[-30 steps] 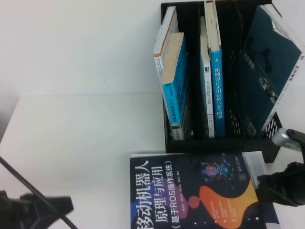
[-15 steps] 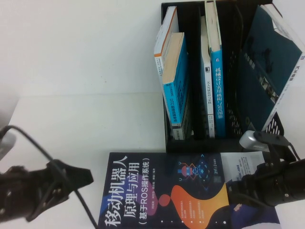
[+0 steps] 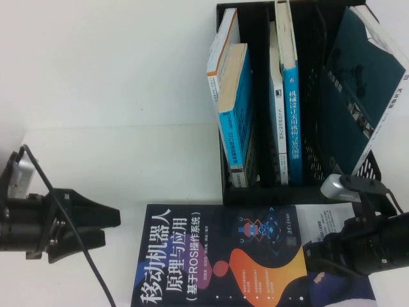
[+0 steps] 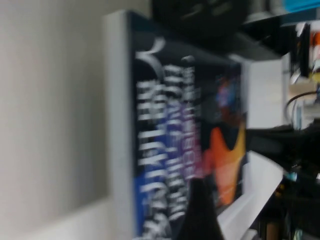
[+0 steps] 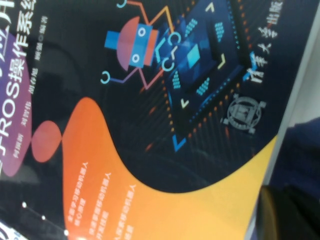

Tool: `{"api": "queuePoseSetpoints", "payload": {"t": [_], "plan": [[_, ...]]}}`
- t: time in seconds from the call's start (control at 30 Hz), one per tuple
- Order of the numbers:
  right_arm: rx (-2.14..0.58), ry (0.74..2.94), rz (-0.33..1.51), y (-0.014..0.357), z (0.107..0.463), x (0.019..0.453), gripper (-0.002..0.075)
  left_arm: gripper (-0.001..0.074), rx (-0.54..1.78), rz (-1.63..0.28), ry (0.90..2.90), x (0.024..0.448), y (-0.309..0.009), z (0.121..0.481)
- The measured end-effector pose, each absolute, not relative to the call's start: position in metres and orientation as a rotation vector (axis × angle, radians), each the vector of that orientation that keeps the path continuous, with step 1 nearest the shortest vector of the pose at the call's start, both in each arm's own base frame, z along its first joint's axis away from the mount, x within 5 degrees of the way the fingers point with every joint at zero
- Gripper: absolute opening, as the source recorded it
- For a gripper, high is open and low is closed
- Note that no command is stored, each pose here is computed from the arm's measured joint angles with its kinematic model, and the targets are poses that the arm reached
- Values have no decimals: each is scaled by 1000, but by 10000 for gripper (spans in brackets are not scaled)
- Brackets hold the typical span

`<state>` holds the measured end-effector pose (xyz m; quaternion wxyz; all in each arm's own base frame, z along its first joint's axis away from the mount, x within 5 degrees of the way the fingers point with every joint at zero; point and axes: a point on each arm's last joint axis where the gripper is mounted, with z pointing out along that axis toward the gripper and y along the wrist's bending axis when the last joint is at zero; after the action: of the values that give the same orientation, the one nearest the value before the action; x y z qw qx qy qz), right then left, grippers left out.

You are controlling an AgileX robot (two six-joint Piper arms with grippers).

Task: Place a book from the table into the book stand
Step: Push book with right arm, then pick up the book with your left arm

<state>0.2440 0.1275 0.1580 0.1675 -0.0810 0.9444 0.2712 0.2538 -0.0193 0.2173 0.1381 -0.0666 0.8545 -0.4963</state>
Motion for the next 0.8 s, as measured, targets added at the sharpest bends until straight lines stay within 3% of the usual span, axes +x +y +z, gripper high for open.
{"api": "queuePoseSetpoints", "payload": {"t": [0.5, 0.8], "plan": [[-224, 2686, 775, 128, 158, 244, 8, 519, -313, -1573, 2592, 276, -13, 144], [-218, 2685, 779, 128, 158, 244, 8, 559, -397, -1646, 2616, 280, -24, 122]]}}
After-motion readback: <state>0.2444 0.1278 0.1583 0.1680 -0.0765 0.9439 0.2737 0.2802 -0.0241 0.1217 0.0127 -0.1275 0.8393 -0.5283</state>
